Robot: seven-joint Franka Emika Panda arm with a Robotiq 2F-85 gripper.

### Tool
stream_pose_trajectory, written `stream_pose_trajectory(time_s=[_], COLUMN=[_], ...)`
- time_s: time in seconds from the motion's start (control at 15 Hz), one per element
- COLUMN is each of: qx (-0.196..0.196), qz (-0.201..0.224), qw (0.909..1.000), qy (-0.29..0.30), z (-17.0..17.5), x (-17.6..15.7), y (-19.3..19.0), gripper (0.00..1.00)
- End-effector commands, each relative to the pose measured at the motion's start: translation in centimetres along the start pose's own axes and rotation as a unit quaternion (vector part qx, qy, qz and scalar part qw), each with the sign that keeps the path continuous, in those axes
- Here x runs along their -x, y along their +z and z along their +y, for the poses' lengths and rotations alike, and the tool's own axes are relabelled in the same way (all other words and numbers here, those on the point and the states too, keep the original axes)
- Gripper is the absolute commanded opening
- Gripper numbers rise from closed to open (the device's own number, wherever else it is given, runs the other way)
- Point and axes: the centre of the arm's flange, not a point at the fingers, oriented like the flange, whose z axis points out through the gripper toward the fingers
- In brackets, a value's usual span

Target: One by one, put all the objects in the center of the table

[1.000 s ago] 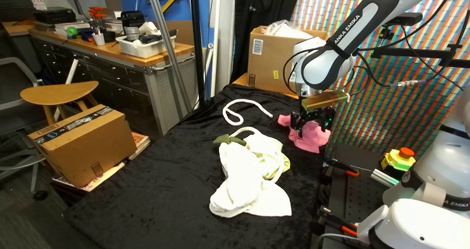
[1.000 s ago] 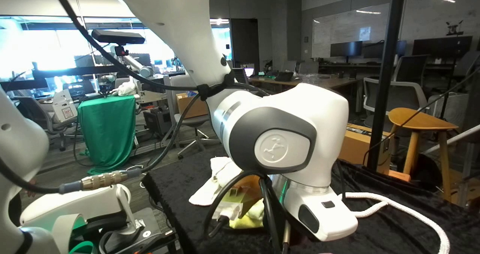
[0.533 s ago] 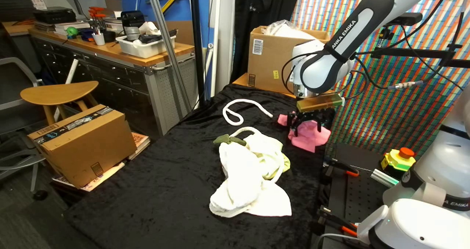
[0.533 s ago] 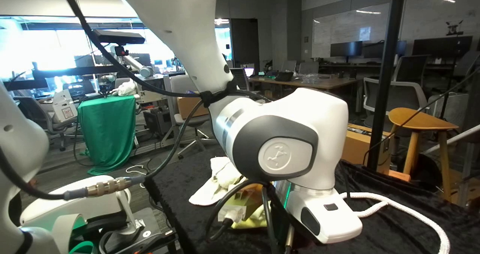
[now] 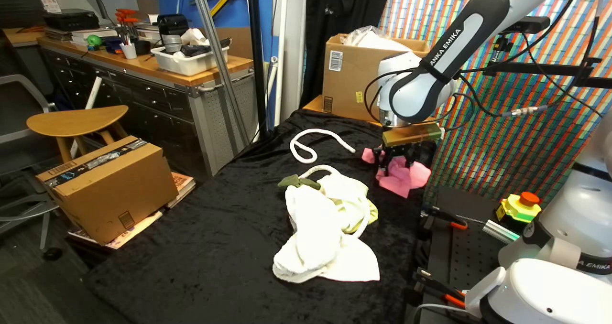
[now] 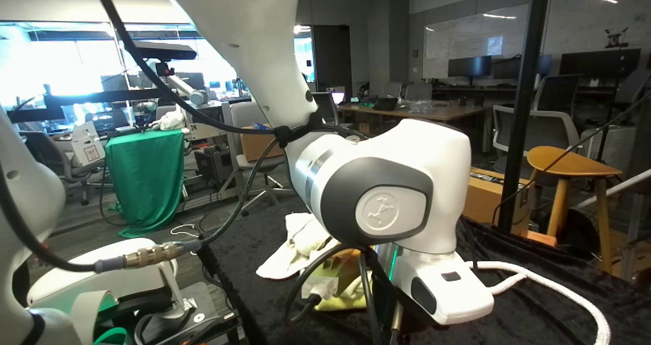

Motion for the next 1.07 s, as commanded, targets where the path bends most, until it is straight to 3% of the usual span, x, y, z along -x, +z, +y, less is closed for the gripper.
stream_pose_trajectory(time_s=[0.0,0.2,0.47,0.53,1.0], qx=[-0.005,-0.014,-0.029,-0.034,-0.072], qz=[0.015,0.024,0.049,0.062,0.15], qw=[0.9999,0.9996,0.998,0.9969,0.9811], qy=[0.005,-0.006,-0.027,-0.035,-0.099], z=[-0.5,-0.6,-0.9,-1.0,-1.5], x=[-0.5,-0.4,0.0,0.3,2.5], y=[-0.4,-1.7,-4.8,-6.0,-13.7], gripper=[0.35,0.13,0.03,0.08,0.07])
